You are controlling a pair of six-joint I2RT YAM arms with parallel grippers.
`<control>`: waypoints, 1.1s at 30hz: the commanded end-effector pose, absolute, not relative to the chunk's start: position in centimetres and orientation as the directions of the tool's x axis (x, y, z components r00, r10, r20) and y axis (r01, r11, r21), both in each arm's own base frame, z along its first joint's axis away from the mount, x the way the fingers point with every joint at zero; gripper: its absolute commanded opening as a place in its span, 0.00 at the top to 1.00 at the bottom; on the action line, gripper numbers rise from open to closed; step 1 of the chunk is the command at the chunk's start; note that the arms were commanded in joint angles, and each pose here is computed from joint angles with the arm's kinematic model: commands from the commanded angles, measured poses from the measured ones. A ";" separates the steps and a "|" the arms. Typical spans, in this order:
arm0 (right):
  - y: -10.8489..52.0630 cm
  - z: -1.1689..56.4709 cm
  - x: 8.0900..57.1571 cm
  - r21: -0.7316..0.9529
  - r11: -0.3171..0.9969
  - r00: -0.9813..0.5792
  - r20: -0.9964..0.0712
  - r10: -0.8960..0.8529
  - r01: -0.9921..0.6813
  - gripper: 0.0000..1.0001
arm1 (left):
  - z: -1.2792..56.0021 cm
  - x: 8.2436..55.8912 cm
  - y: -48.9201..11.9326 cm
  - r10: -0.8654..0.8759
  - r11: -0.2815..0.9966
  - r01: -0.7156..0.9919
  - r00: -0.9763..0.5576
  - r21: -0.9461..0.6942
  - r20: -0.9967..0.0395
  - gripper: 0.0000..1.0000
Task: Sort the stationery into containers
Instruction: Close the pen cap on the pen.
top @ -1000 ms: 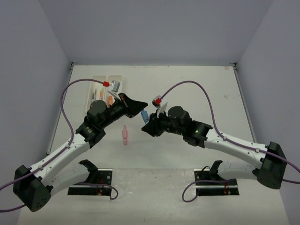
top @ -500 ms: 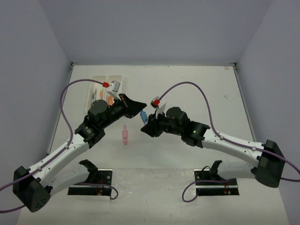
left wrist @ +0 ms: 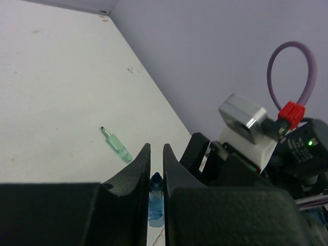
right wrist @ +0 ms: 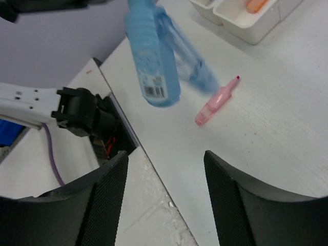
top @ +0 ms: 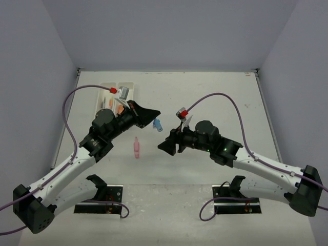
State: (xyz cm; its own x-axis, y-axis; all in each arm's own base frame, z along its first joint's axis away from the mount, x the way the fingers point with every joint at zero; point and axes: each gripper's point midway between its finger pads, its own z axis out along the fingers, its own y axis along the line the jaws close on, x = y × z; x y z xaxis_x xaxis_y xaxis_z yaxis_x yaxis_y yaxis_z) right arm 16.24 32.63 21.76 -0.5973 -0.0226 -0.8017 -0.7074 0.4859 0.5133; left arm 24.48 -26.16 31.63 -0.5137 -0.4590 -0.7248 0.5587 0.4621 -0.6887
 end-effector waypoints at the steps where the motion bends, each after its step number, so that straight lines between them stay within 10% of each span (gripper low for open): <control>1: 32.6 26.6 14.6 0.656 0.296 -0.676 -0.736 0.046 -0.694 0.41 | 30.7 23.5 -27.2 -0.432 0.390 0.606 -0.544 -0.693 -0.719 1.00; 5: 32.5 28.3 14.0 0.756 0.158 -0.758 -0.649 0.064 -0.635 0.42 | 30.2 22.6 -28.0 -0.419 0.317 0.623 -0.584 -0.715 -0.695 1.00; 33: 32.8 24.9 16.3 0.761 0.271 -0.774 -0.628 0.081 -0.589 0.40 | 31.2 22.3 -28.0 -0.426 0.301 0.612 -0.600 -0.731 -0.678 1.00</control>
State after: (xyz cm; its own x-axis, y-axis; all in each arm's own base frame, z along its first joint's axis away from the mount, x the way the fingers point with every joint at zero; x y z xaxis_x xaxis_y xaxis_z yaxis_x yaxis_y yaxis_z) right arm 15.43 32.74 23.65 -0.8100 0.0487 -0.5844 -0.5523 0.2719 0.7881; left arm 22.80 -27.94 27.75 -0.6383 -0.4037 -0.6555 0.5495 0.3575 -0.7552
